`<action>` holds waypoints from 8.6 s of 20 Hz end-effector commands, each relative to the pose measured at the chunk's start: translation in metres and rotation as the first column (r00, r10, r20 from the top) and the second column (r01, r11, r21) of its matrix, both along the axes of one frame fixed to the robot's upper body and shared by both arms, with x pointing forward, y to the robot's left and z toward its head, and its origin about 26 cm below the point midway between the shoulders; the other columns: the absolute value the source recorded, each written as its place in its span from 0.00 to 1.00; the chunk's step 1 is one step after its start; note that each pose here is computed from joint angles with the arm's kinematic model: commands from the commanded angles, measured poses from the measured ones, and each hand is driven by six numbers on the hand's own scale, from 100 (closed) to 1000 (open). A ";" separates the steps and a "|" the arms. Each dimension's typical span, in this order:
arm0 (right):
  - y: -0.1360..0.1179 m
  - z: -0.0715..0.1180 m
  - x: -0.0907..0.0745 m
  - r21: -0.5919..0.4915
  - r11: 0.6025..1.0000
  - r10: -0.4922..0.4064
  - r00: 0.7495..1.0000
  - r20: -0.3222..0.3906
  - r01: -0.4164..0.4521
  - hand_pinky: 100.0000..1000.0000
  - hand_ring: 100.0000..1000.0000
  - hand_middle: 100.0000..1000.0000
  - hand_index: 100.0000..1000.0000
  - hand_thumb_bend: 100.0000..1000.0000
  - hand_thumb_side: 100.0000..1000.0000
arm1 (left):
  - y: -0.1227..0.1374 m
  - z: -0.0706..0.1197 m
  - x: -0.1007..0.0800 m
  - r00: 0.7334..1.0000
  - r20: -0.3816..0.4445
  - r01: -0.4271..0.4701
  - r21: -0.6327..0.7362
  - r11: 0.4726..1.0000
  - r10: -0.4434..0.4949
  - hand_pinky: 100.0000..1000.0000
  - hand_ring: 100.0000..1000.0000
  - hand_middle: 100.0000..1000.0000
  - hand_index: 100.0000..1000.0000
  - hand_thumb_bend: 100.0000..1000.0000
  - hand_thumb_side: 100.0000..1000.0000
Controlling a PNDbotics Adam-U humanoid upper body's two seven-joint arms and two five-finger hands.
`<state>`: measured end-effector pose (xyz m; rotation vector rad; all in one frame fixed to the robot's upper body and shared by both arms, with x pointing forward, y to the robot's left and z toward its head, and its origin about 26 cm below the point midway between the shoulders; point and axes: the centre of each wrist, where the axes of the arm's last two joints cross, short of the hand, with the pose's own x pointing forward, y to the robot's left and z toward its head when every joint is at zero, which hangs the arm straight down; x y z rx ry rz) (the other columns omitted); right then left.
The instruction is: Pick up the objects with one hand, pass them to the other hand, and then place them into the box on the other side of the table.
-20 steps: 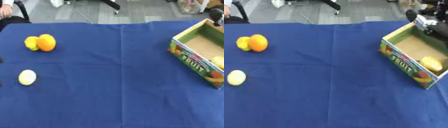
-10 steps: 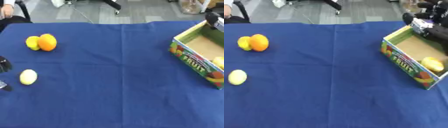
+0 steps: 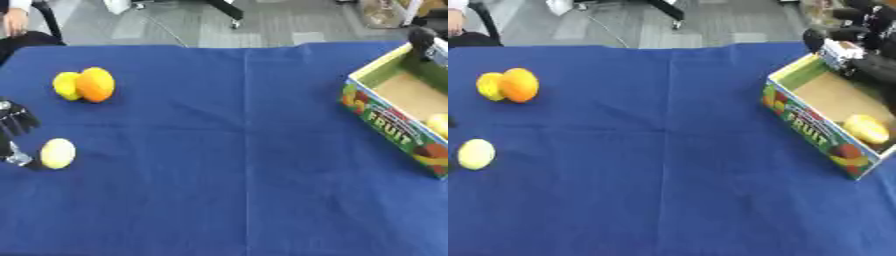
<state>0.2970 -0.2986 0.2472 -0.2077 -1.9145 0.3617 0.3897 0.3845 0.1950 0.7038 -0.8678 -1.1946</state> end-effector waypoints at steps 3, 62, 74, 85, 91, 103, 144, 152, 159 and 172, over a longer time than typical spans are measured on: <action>0.003 0.007 -0.003 -0.019 1.000 0.013 1.000 0.021 -0.012 0.68 0.82 0.88 0.95 0.39 0.24 | -0.007 0.009 0.011 0.998 0.065 -0.011 0.073 0.997 0.006 0.74 0.69 0.61 0.72 0.76 0.03; -0.005 0.004 -0.005 0.011 1.000 -0.008 0.999 0.031 0.007 0.68 0.82 0.89 0.95 0.43 0.22 | -0.050 0.076 0.002 0.944 0.293 0.099 0.182 0.978 -0.150 0.63 0.51 0.45 0.50 0.09 0.00; -0.003 0.020 -0.004 0.040 0.999 0.033 0.996 0.087 -0.037 0.68 0.83 0.89 0.95 0.43 0.22 | -0.104 0.125 -0.042 0.708 0.662 0.238 0.102 0.966 -0.245 0.59 0.44 0.40 0.43 0.00 0.00; 0.010 0.046 -0.001 -0.005 0.989 0.150 0.981 0.122 -0.150 0.68 0.83 0.88 0.94 0.44 0.21 | -0.155 0.106 -0.080 0.555 0.826 0.346 -0.125 0.930 -0.095 0.57 0.41 0.37 0.39 0.00 0.00; 0.013 0.048 -0.001 -0.041 0.983 0.183 0.977 0.109 -0.180 0.68 0.83 0.88 0.94 0.44 0.21 | -0.176 0.085 -0.079 0.491 0.870 0.356 -0.152 0.922 -0.046 0.56 0.41 0.37 0.39 0.00 0.00; 0.051 0.063 0.003 -0.238 0.909 0.367 0.928 0.068 -0.342 0.69 0.83 0.87 0.93 0.54 0.17 | -0.200 0.030 -0.040 0.483 0.874 0.382 -0.161 0.910 -0.048 0.56 0.40 0.36 0.38 0.00 0.00; 0.141 0.111 -0.013 -0.802 0.425 0.573 0.810 -0.122 -0.421 0.72 0.75 0.73 0.79 0.28 0.00 | -0.264 -0.040 0.013 0.405 0.913 0.690 -0.347 0.635 0.058 0.56 0.38 0.34 0.36 0.00 0.12; 0.140 0.118 -0.014 -0.831 0.370 0.582 0.801 -0.141 -0.415 0.72 0.75 0.72 0.79 0.41 0.00 | -0.275 -0.039 0.008 0.385 0.923 0.767 -0.317 0.557 -0.005 0.55 0.37 0.33 0.35 0.00 0.10; 0.143 0.115 -0.014 -0.832 0.365 0.580 0.801 -0.147 -0.417 0.72 0.75 0.72 0.79 0.41 0.00 | -0.280 -0.031 0.003 0.329 0.942 0.812 -0.247 0.528 -0.064 0.55 0.37 0.33 0.35 0.00 0.00; 0.147 0.106 -0.012 -0.817 0.421 0.541 0.832 -0.122 -0.393 0.69 0.72 0.68 0.75 0.26 0.00 | -0.296 -0.016 -0.009 0.257 0.957 0.865 -0.165 0.473 -0.135 0.54 0.38 0.34 0.35 0.00 0.00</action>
